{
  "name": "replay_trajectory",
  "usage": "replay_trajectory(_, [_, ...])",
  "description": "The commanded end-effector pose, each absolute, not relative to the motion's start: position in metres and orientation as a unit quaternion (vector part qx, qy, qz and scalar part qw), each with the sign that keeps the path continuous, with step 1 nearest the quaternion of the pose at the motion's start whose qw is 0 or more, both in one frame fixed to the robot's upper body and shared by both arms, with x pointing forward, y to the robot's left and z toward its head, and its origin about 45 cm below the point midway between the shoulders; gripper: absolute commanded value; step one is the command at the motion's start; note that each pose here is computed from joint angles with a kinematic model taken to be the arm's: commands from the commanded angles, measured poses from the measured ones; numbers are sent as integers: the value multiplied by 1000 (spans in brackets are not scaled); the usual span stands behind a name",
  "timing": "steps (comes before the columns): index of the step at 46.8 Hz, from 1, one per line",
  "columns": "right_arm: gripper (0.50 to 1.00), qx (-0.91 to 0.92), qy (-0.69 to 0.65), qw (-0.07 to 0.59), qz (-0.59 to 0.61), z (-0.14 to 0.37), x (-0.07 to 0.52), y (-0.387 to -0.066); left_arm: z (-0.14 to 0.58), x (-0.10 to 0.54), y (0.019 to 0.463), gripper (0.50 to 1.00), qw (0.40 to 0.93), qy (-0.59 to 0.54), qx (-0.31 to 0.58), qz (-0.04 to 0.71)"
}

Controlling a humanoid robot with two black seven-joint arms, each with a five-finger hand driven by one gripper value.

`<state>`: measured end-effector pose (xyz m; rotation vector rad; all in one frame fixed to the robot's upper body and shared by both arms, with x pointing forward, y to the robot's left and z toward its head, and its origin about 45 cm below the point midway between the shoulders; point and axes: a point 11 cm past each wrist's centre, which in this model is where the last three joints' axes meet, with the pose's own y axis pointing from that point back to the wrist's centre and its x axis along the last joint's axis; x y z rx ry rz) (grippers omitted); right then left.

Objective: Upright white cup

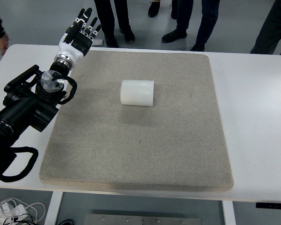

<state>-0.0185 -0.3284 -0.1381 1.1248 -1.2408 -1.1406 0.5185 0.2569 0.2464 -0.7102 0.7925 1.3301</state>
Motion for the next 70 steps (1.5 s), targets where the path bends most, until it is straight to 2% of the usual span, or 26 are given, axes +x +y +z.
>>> replay_trajectory(1, [952,471,-519,529,-478,-138,-18,-328,247,519,257,994,659,350,-314,587])
replay_trajectory(26, [952,471,-519,529,-478,-138,-18,-328,248,518,261,994,667,340,-311,585])
replay_trajectory(37, [952,471,-519,529,-478,-138,-18,-328,255,520,253,994,688,326,-302,574])
replay_trajectory(62, [952,471,-519,529,-478,-138,-18,-328,273,525,232,994,780,211,-168,565])
replay_trajectory(70, [952,471,-519,529,-478,-138,-18,-328,279,526,228,992,816,139,-81,555])
